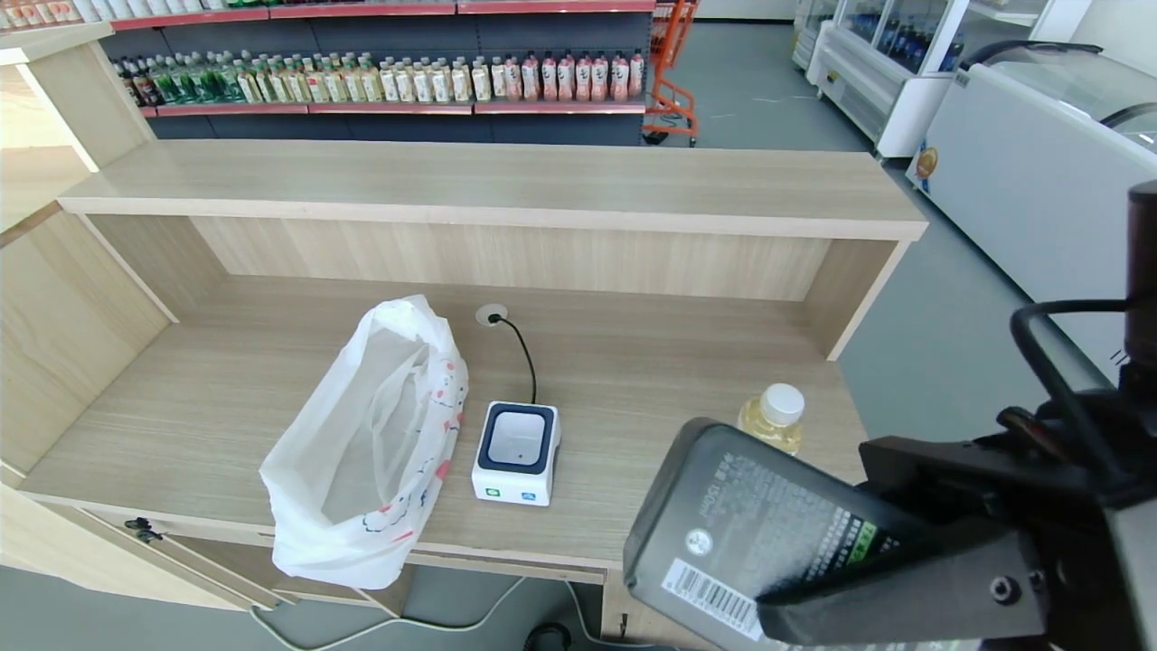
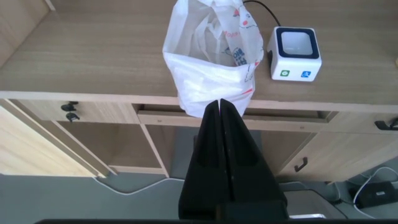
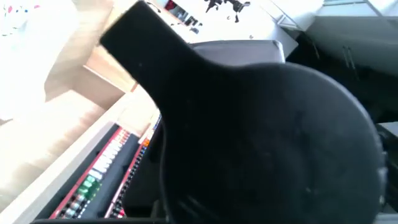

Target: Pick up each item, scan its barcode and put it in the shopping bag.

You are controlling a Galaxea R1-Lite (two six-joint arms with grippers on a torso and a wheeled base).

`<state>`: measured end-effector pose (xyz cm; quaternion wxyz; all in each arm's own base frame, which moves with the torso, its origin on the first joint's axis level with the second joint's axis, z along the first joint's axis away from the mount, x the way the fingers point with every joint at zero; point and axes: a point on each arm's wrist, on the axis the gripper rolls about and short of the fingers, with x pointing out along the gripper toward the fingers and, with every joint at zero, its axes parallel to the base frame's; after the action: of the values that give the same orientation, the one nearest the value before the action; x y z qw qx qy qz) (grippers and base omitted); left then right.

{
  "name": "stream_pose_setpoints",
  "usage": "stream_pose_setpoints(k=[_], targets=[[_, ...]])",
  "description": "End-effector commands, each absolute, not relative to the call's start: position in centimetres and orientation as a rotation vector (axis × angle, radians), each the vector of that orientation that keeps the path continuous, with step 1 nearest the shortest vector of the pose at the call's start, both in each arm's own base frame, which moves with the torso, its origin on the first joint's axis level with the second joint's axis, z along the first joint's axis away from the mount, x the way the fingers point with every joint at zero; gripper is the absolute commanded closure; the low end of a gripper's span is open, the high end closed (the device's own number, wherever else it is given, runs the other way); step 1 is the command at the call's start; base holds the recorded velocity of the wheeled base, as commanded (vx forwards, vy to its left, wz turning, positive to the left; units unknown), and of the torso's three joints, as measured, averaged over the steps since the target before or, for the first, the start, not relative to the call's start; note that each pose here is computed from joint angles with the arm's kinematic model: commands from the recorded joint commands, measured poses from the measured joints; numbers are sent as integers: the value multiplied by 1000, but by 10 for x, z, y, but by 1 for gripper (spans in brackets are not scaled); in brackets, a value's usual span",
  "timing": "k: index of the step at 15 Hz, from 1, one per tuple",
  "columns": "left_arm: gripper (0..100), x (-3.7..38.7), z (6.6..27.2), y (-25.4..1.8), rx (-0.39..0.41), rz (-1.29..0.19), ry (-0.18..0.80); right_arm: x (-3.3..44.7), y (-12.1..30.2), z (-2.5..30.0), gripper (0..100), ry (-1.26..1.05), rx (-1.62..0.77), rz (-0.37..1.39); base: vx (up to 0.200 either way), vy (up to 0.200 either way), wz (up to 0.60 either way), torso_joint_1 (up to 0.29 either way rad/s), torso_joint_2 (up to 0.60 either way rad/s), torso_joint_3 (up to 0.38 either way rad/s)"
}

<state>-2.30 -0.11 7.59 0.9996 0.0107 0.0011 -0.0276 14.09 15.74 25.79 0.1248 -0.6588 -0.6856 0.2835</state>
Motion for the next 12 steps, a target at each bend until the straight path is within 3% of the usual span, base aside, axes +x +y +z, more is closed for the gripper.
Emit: stream_pose_setpoints(k=[1, 6, 12], targets=[[100, -23, 76, -1, 21, -55, 2, 127, 145, 266, 100, -2096, -1943, 713, 0, 0, 0, 0, 0, 0], [100, -23, 76, -1, 21, -55, 2, 102, 99, 286, 100, -2151, -1933, 508, 0, 0, 0, 0, 0, 0], [100, -23, 76, -1, 21, -55, 2, 98, 95, 279, 100, -2153, -1885, 592, 0, 0, 0, 0, 0, 0]])
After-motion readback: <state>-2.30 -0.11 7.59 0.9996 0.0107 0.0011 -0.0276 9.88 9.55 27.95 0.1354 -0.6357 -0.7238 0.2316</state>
